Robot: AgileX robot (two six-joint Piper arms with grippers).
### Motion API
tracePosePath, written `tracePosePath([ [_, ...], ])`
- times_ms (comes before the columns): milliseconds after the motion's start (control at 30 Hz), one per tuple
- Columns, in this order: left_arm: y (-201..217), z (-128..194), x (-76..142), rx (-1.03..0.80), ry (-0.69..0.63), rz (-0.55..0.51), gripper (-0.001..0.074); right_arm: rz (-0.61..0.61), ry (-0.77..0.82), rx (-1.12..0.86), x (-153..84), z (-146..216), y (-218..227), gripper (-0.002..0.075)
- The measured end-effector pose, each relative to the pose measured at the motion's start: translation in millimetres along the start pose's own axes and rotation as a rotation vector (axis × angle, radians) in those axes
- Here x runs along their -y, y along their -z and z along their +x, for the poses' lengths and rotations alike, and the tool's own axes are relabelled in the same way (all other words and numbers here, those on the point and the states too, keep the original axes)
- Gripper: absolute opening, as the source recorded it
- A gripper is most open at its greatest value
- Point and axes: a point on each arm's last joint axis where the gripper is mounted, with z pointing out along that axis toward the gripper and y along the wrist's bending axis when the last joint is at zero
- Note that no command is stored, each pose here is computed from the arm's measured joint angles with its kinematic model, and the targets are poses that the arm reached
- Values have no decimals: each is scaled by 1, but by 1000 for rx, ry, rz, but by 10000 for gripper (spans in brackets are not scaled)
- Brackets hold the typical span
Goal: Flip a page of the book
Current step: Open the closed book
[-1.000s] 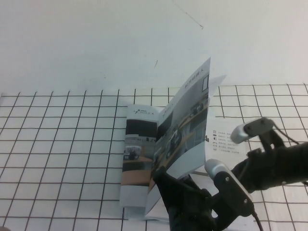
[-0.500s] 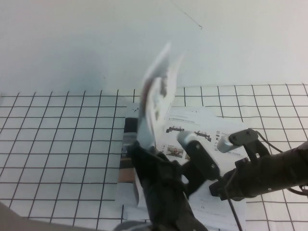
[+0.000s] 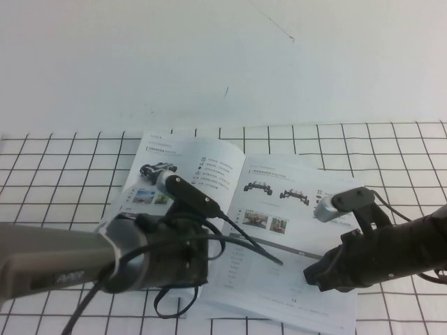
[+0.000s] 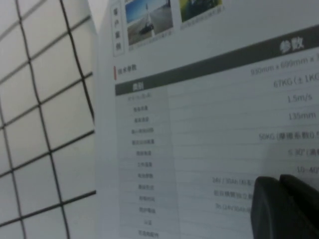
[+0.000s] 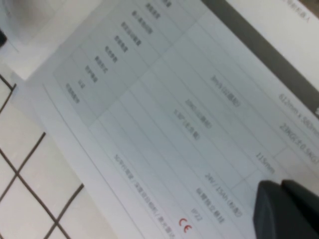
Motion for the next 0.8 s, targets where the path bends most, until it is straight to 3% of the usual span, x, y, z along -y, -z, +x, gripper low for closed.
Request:
tracePosePath([
  [267,-20,3,-18,-90,39,118,-3,20,87,57,-13,-8,23,1],
  [567,-10,-20,-39,132,55,241,-3,-27,180,173,-41,-21,61,1],
  [800,-26,-15,-59,83,61,209,-3,-49,215,206,-51,-22,75,1],
])
